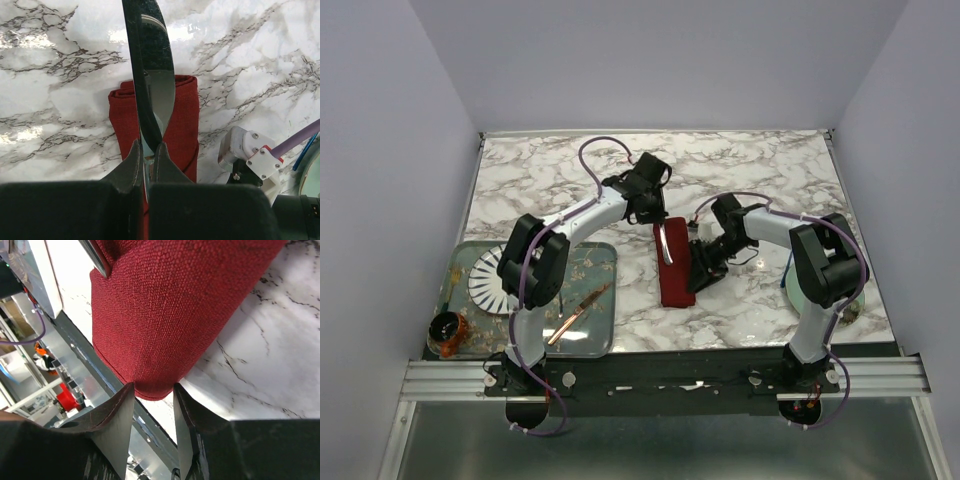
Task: Fold the napkin into a case and place the utensils inside
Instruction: Insert the knife into the folded napkin.
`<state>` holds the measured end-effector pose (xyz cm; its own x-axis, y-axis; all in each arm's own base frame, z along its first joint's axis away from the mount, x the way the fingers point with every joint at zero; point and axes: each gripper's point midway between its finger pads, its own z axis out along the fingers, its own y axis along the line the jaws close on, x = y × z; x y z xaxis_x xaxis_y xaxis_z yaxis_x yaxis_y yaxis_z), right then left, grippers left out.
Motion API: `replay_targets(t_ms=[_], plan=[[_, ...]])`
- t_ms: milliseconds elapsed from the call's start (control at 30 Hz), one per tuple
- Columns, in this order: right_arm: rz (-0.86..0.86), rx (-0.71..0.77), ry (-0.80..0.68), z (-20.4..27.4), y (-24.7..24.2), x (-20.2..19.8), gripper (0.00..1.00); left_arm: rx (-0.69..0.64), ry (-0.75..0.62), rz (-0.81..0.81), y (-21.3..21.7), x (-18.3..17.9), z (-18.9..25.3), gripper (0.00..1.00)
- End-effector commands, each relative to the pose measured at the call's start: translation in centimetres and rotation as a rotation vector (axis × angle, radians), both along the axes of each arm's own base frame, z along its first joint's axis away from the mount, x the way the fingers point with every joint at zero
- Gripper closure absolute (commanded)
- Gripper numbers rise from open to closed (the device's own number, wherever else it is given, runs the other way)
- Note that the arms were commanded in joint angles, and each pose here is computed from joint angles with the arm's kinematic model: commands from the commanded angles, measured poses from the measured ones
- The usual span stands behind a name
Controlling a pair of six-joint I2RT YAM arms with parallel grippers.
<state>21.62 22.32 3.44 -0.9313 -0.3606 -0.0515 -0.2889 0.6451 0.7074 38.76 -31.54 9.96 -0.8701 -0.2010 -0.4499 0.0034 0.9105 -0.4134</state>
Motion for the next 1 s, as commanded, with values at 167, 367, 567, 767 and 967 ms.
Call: replay_targets(t_ms=[167, 367, 567, 767, 967], plan=[[0.0, 0.039, -0.006, 0.7, 0.6, -0.2, 0.55, 0.02, -0.05, -0.024, -0.3, -0.8, 0.1, 1.0], [0.001, 0.026, -0.007, 0.4, 0.2, -0.5, 0.56, 0.023, -0.094, 0.005, 0.5, 0.9, 1.0, 1.0], [0.002, 0.023, -0.004, 0.2, 0.3, -0.5, 0.56, 0.021, -0.15, -0.002, 0.4, 1.8, 2.1, 1.0], [0.002, 0.026, 0.005, 0.2, 0.3, -0.6, 0.56, 0.02, -0.16, -0.005, 0.0, 2.3, 1.8, 1.0], [0.001, 0.028, 0.011, 0.1, 0.4, -0.6, 0.57, 0.001, -0.135, -0.044, -1.1, 1.5, 1.5, 1.0]])
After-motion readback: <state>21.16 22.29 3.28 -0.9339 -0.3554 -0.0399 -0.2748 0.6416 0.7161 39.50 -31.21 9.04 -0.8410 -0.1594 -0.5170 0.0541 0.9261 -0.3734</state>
